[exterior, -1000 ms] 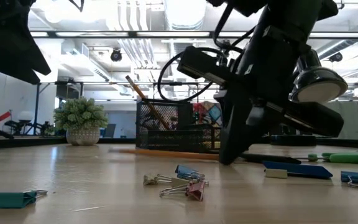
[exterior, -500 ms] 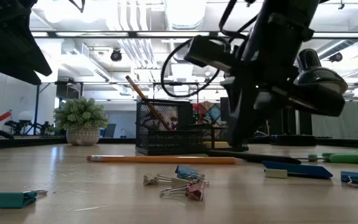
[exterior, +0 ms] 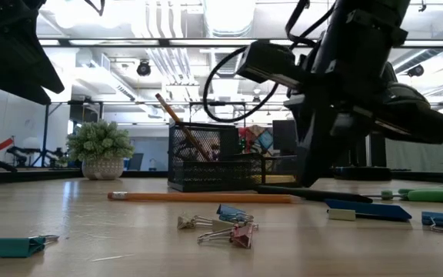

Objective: Pick and place office supplies into organizer
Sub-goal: Put the orange pencil into the black desk organizer

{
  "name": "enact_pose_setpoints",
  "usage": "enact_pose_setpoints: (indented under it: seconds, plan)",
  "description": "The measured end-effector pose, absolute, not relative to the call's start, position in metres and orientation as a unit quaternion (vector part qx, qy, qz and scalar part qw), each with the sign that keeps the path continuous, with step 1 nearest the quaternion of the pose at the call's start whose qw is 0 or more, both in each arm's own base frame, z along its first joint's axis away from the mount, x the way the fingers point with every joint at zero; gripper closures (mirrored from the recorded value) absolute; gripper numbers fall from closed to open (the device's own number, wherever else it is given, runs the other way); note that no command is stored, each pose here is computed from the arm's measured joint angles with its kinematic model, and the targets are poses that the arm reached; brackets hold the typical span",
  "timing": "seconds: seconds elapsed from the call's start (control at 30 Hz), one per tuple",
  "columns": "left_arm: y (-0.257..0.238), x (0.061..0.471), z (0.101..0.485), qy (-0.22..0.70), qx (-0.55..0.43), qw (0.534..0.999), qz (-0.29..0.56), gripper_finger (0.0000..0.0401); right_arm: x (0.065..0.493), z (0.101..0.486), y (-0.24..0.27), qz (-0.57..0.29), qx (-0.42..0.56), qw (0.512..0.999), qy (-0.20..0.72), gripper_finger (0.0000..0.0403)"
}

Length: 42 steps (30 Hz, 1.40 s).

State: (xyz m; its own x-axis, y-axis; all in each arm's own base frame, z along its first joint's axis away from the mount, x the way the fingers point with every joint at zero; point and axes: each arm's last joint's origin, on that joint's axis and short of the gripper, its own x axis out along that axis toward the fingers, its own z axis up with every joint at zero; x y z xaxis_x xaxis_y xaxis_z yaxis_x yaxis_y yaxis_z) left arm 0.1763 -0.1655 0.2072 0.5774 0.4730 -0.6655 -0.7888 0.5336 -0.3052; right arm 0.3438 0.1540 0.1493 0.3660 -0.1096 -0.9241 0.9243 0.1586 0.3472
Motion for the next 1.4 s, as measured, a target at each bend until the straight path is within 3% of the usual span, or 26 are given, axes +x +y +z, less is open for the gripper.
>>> enact_pose_setpoints:
  seconds: [1.03, 1.4]
  plan:
    - [-0.166, 0.177, 0.207, 0.260, -0.308, 0.835, 0.374, 0.0253, 0.351, 0.133, 0.153, -0.380, 0.530, 0.651, 0.389, 0.0394]
    - [-0.167, 0.177, 0.207, 0.260, -0.310, 0.835, 0.374, 0.0253, 0.351, 0.149, 0.147, -0.381, 0.520, 0.667, 0.374, 0.0394]
